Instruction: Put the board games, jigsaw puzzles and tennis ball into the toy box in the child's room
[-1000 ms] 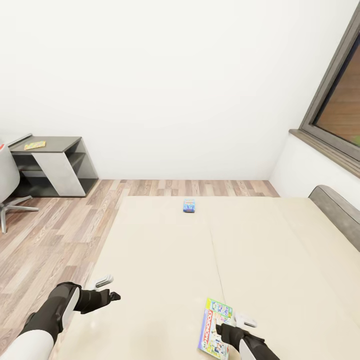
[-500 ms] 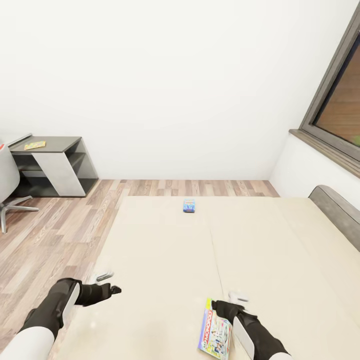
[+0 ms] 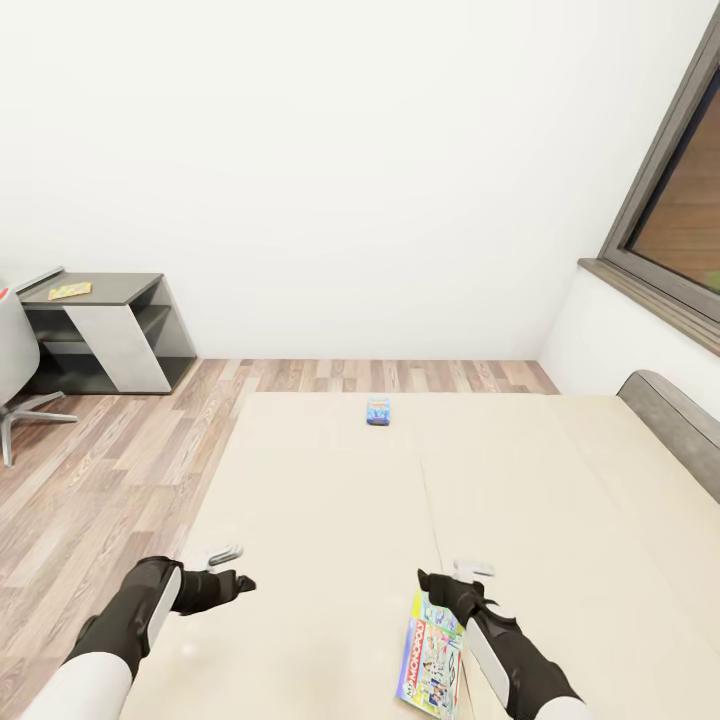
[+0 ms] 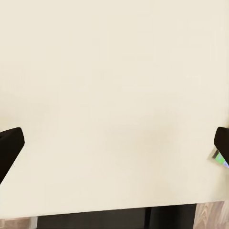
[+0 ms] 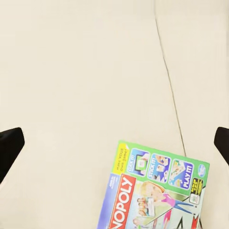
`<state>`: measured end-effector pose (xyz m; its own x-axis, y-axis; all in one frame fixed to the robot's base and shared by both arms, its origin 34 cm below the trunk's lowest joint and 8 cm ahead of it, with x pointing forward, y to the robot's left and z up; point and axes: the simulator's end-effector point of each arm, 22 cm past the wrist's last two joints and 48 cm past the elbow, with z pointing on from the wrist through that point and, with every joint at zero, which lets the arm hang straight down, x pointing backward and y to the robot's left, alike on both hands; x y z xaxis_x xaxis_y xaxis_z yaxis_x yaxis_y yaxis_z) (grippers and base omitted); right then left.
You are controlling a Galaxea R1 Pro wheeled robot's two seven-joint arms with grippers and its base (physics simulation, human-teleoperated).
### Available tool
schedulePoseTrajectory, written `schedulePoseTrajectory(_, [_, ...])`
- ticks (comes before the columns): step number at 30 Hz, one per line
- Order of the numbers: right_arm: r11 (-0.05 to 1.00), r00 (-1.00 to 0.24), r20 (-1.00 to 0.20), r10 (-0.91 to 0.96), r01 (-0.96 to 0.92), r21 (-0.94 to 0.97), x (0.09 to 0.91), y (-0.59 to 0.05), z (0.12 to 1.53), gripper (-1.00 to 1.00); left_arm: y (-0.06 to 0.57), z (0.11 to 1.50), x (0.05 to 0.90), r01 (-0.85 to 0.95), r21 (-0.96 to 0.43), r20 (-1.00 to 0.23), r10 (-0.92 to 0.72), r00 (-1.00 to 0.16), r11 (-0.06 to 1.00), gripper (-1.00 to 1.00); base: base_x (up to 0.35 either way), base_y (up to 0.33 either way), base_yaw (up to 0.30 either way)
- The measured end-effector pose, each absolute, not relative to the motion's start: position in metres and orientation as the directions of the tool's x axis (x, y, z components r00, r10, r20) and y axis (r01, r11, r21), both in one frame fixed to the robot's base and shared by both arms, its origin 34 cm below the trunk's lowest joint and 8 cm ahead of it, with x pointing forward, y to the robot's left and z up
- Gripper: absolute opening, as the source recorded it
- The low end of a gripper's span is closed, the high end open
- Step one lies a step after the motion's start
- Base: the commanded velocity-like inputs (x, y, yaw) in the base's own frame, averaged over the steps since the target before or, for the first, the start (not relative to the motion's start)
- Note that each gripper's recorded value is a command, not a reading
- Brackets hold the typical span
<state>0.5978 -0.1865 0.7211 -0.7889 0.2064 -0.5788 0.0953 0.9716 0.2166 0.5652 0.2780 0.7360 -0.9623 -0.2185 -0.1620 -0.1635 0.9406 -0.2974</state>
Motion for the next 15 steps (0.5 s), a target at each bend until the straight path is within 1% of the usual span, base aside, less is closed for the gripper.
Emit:
schedulePoseTrajectory(11, [0.97, -0.722, -0.654, 0.226, 0.106, 0.218, 0.629, -0.193, 0.743, 1.0, 0.293, 0.733, 0.564, -0.178, -0.238, -0.165, -0.22, -0.961, 0.955, 1.0, 0.0, 0.0, 0.0])
schedulePoseTrajectory(15, [0.97, -0.73, -0.646, 0.225, 0.106, 0.218, 0.632, -0.193, 0.745, 1.0, 0.293, 0.734, 0.564, -0.178, -0.237, -0.165, -0.22, -0.961, 0.955, 1.0, 0.0, 0.0, 0.0])
